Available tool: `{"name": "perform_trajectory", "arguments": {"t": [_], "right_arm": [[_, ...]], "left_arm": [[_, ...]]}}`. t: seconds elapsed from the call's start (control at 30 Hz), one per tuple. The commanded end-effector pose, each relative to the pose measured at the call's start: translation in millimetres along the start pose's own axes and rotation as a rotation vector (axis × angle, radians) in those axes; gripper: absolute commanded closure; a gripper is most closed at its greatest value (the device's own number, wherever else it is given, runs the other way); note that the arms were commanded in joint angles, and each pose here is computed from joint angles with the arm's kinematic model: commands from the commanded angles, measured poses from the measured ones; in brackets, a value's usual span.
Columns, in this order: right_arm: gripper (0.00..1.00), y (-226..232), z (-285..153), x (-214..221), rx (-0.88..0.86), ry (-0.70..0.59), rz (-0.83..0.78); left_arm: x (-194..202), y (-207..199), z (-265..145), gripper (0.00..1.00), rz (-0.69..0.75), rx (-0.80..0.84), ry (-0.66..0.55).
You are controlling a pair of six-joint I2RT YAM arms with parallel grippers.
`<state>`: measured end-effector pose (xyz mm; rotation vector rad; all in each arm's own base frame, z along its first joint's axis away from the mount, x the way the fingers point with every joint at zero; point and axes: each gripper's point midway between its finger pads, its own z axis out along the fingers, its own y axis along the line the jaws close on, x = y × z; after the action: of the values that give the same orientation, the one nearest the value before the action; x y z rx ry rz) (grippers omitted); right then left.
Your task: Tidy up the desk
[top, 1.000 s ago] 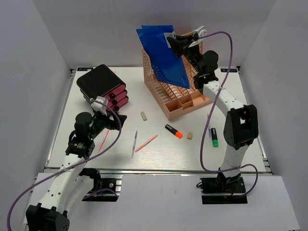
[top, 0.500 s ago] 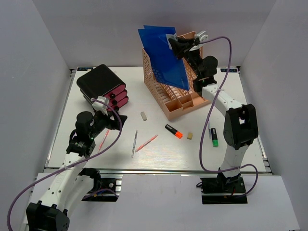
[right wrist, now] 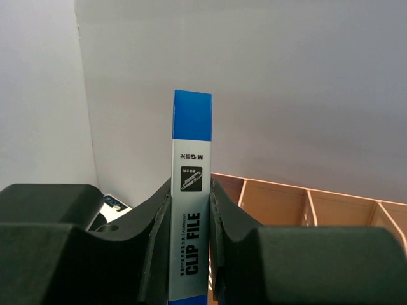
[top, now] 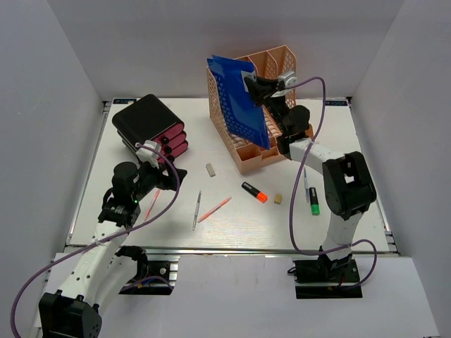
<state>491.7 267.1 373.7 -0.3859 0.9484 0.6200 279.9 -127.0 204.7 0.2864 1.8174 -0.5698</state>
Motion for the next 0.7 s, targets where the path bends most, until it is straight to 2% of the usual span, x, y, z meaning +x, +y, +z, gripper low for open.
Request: {"name": "perform_trajectory", "arguments": {"t": [0.0,0.27,0.5,0.53,0.6,0.63,0.67], "right_arm": [[1.00,21.6,-19.9,-146.0,-0.035,-0.593,-0.187],[1.00,10.3,-10.6,-164.2,0.015,-0.668,-0.203],[1.00,11.4,-4.1,-155.2,0.025,-0.666,-0.221],[0.85,14.2,-5.2,-154.5,0.012,-0.661,-0.229],[0.64,18.1,-9.5,-146.6,-0.004,-0.630,-0.252],[0.50,20.7,-11.4,-146.1,-0.012,-0.624,-0.252],[0.46,21.8,-14.1,-152.2,-0.016,-0.629,-0.262]], "left_arm": [[-0.7,-2.3,0.6,0.14,0.013,0.022,-0.006],[-0.4,-3.6,1.5,0.14,0.011,0.030,-0.003],[0.7,-3.9,1.0,0.14,0.009,0.032,-0.002],[0.7,-3.9,1.0,0.13,0.009,0.032,-0.002],[0.0,-4.7,0.8,0.14,0.007,0.035,-0.004],[0.5,-5.1,1.0,0.14,0.007,0.038,-0.002],[-0.2,-5.4,0.5,0.14,0.008,0.038,-0.005]]}}
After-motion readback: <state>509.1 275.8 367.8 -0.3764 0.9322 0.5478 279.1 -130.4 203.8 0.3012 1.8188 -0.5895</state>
